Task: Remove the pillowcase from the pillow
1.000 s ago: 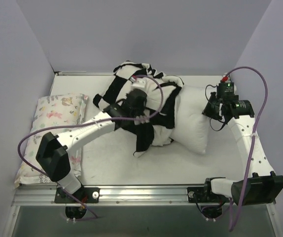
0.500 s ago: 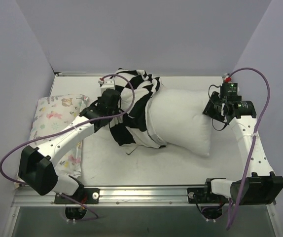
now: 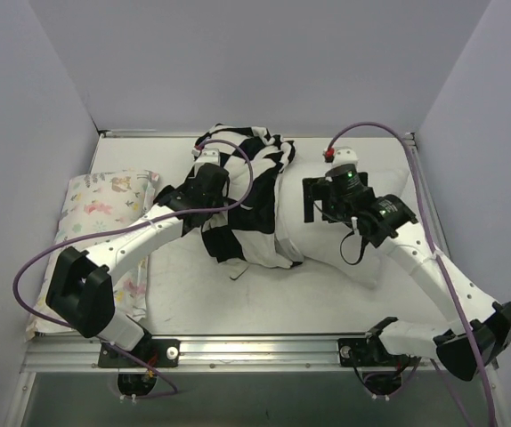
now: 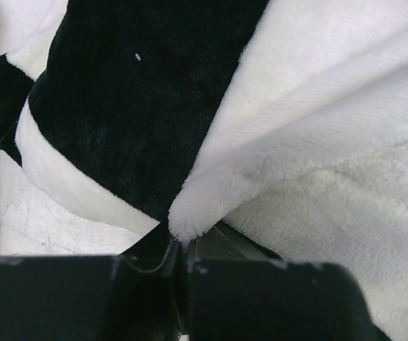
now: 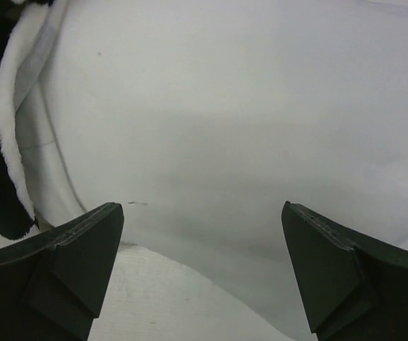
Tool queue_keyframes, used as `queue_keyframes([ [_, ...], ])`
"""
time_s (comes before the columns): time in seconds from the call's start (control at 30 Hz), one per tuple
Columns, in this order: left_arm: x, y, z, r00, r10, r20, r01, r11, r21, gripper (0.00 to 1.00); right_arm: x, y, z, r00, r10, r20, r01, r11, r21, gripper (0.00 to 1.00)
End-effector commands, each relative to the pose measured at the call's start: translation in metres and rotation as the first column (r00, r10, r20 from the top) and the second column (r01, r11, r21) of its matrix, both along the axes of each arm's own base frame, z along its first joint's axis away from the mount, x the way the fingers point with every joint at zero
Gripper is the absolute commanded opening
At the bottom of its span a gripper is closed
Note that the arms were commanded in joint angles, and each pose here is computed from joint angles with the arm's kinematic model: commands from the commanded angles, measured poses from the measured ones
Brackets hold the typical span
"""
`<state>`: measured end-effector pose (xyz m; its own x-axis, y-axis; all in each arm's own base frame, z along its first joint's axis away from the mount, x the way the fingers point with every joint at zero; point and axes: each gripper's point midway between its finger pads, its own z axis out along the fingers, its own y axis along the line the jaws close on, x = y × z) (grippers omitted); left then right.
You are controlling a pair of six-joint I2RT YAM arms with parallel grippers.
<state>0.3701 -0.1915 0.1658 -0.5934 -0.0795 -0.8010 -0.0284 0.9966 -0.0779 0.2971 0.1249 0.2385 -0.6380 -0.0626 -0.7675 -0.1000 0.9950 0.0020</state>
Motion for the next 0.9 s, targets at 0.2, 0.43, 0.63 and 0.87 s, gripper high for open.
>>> queue_keyframes([
  [0.2, 0.001, -0.015, 0.012, 0.998, -0.057, 0.019, 0.058, 0.997, -0.05, 0.0, 0.006, 0.036, -0.12, 0.979, 0.097, -0.179, -0.126, 0.98, -0.156, 1.0],
  [0.43, -0.013, -0.04, 0.038, 0.981, -0.183, 0.057, 0.188, 0.978, -0.093, 0.39, 0.021, 0.019, -0.149, 0.968, -0.028, -0.248, -0.021, 0.981, -0.19, 0.0],
  [0.63, -0.024, 0.013, 0.067, 0.992, 0.035, 0.125, -0.019, 0.992, -0.123, 0.82, 0.025, 0.005, -0.125, 0.97, -0.039, -0.239, 0.023, 0.997, -0.069, 0.0],
  [0.87, -0.014, 0.075, 0.028, 0.982, 0.183, 0.055, -0.169, 0.968, -0.186, 0.86, 0.016, 0.001, -0.106, 0.973, -0.029, -0.229, 0.024, 0.999, -0.026, 0.0],
])
